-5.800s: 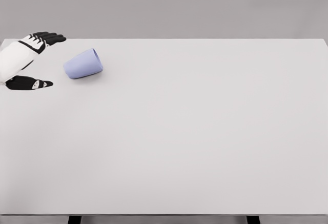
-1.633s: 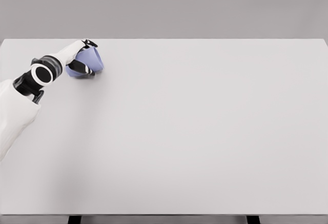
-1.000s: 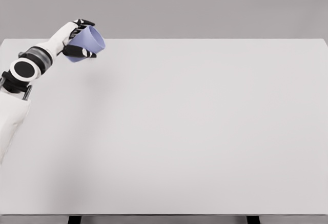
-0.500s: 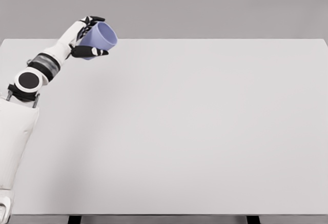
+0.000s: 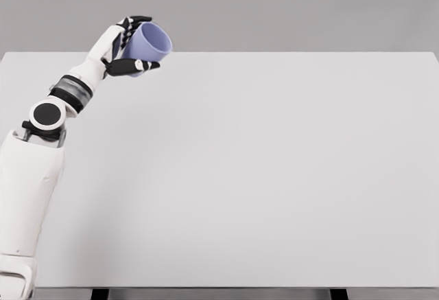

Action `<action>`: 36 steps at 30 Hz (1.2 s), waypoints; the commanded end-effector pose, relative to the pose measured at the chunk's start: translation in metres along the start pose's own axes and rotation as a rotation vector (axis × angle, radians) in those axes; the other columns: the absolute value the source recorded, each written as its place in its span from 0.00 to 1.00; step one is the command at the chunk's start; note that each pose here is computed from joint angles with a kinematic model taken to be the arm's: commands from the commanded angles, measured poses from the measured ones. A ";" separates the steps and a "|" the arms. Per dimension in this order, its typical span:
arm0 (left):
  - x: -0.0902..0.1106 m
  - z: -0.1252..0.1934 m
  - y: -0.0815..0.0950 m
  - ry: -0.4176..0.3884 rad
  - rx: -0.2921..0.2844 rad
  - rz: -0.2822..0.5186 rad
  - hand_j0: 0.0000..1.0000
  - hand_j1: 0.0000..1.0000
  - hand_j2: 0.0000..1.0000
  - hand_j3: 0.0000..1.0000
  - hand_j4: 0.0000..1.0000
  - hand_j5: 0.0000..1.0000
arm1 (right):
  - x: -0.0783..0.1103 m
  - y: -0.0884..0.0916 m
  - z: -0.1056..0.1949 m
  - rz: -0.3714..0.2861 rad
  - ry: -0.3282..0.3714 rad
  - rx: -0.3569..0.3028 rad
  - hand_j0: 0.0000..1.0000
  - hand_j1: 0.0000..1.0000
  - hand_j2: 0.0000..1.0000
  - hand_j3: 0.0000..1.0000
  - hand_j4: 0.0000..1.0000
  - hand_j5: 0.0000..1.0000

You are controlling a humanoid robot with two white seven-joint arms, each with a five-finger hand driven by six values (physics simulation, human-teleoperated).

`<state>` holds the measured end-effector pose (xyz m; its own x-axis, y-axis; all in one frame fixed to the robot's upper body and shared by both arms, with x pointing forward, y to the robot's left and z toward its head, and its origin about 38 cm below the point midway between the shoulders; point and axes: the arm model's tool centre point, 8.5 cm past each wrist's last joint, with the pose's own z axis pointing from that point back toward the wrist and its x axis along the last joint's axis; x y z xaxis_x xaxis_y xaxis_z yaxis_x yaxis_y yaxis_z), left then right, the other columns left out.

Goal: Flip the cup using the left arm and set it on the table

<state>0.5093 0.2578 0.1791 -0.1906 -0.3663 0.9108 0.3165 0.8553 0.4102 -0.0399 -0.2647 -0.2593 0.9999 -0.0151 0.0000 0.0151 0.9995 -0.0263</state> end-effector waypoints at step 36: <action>-0.060 0.001 -0.015 0.084 0.083 0.362 0.81 0.81 0.81 0.81 0.81 0.81 | 0.000 0.000 0.000 0.001 0.000 0.000 1.00 1.00 1.00 1.00 1.00 1.00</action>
<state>0.5152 0.2680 0.1212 -0.0106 -0.0784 0.9969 0.2761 0.9579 0.0782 -0.0399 -0.2647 -0.2593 0.9999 -0.0146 0.0000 0.0146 0.9995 -0.0263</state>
